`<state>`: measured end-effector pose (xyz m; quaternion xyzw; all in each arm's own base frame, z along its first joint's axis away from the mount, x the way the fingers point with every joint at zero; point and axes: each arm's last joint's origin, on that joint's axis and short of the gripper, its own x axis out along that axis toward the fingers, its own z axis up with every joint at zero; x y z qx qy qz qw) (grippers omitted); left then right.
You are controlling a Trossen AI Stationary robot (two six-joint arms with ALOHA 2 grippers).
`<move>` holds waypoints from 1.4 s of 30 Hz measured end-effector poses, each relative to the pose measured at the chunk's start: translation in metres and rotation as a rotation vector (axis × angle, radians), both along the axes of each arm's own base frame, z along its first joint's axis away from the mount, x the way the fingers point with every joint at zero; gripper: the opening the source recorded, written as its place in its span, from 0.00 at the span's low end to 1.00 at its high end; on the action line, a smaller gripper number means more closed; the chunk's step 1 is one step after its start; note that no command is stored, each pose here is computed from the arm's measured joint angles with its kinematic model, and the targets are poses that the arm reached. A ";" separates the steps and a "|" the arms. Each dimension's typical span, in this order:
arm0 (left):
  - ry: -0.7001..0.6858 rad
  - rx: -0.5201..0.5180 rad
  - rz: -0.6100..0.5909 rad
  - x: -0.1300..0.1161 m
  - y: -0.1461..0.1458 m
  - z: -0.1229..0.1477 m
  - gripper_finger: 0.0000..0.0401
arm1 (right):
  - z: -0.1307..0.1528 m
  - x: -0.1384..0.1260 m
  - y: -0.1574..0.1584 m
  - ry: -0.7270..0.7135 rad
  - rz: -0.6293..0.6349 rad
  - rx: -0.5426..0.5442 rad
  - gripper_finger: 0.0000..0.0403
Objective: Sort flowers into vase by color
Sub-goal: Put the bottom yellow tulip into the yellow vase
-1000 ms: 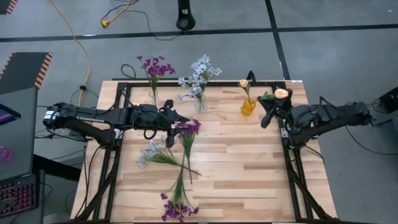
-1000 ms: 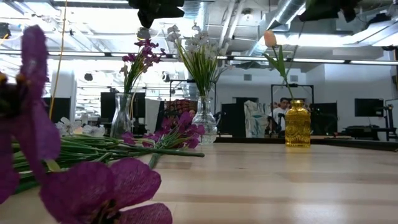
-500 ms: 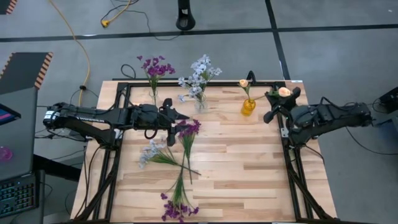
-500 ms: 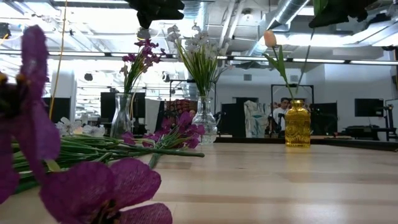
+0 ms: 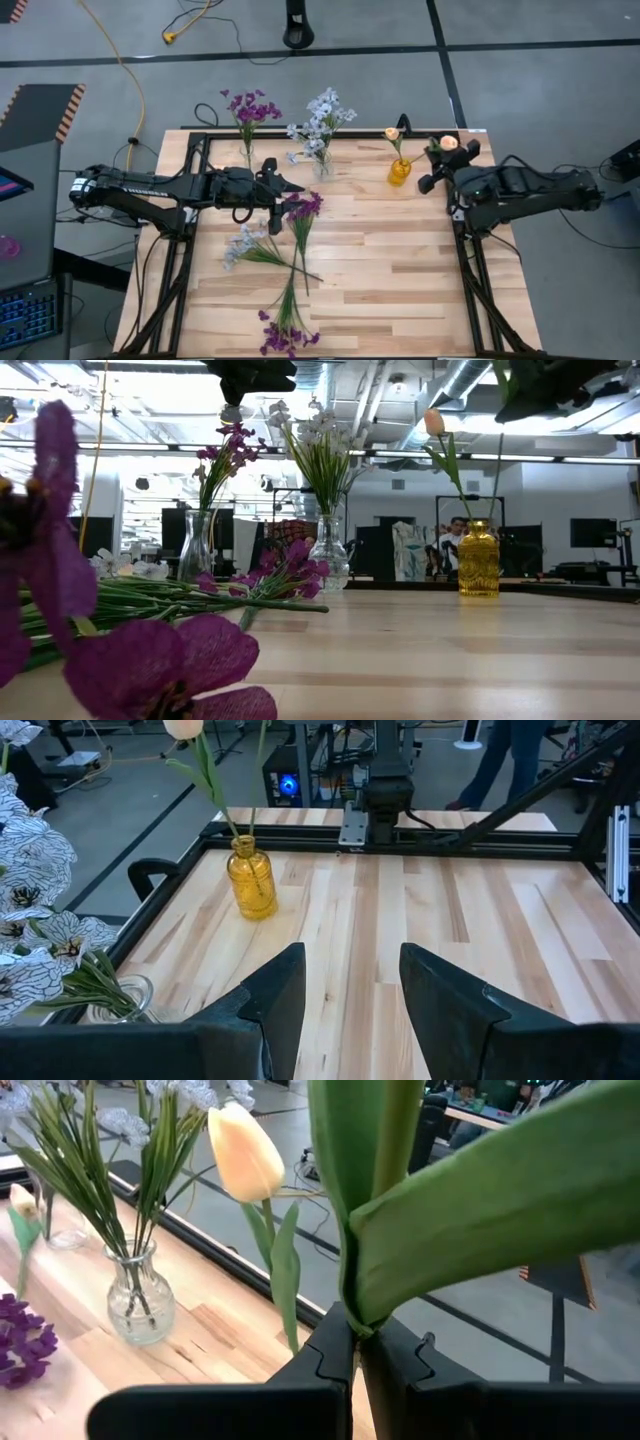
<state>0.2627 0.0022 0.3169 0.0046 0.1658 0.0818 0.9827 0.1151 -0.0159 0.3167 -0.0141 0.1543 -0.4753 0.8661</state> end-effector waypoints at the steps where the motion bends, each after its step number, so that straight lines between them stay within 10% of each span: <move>1: 0.000 0.000 0.000 0.000 0.000 0.000 0.38 | 0.000 0.001 0.000 -0.001 -0.002 0.000 0.10; 42: 0.004 -0.001 0.000 0.000 0.000 0.000 0.38 | -0.008 0.007 0.001 0.037 0.001 0.038 0.11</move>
